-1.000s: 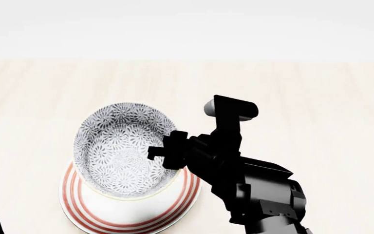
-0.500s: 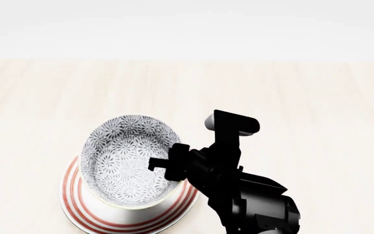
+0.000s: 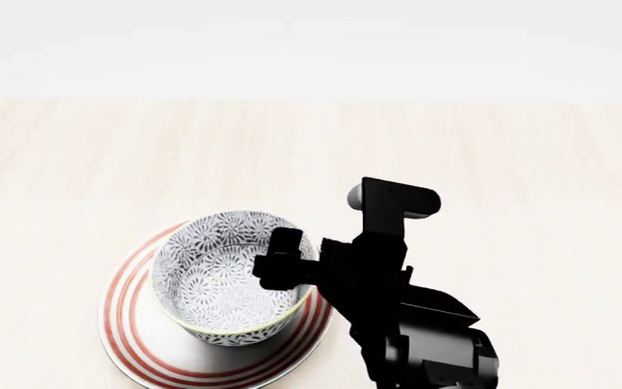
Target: Put the bowl on the plate.
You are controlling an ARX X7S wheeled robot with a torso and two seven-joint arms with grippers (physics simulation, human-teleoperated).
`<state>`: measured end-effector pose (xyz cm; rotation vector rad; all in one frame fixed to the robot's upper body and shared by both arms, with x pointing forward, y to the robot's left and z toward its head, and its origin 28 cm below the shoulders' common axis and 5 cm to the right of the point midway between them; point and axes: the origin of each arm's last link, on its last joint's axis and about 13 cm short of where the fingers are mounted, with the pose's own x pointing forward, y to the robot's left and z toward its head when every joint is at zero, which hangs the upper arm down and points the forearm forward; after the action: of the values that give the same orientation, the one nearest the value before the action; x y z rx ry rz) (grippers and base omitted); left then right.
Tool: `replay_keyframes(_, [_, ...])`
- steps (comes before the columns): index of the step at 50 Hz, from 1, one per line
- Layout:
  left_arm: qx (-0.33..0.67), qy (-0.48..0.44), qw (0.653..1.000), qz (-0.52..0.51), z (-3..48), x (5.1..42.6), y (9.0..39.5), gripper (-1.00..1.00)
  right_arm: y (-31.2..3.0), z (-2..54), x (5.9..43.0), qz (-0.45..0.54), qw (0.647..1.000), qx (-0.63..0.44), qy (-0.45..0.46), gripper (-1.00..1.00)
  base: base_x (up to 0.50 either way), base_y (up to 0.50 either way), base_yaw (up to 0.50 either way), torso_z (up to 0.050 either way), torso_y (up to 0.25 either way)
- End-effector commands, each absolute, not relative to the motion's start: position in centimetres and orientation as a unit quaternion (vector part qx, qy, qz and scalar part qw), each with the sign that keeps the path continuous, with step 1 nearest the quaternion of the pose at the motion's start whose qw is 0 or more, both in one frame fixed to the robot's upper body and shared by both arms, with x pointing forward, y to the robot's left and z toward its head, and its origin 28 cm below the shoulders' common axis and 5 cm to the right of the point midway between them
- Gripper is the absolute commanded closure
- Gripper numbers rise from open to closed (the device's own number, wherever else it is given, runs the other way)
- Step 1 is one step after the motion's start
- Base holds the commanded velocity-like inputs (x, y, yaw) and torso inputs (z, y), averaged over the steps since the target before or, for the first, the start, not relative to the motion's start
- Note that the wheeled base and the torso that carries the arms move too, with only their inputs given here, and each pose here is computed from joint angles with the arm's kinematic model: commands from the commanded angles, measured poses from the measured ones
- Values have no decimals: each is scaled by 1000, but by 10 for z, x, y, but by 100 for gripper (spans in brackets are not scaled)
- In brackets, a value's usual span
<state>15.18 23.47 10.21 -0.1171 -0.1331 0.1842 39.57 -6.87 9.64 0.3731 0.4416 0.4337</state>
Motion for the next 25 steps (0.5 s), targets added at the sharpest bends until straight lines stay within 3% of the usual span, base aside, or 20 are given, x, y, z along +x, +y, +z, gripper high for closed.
replay_keyframes(1, [-59,-66,992,87,102,152,233,-100,-69,115,410,269,941,202,47,-100,0,0,0,0,10])
replay_keyframes(9, [-58,-68,992,84,102,152,231,-100,-90,138,419,252,926,252,-128,-100,0,0,0,0,0])
replay_keyframes(15, [-55,-68,993,77,102,153,228,-100,-114,138,418,232,911,286,-187,-100,0,0,0,0,0])
replay_keyframes(25, [-53,-71,994,63,105,155,223,-100,-143,153,375,179,920,237,-256,-100,0,0,0,0,0])
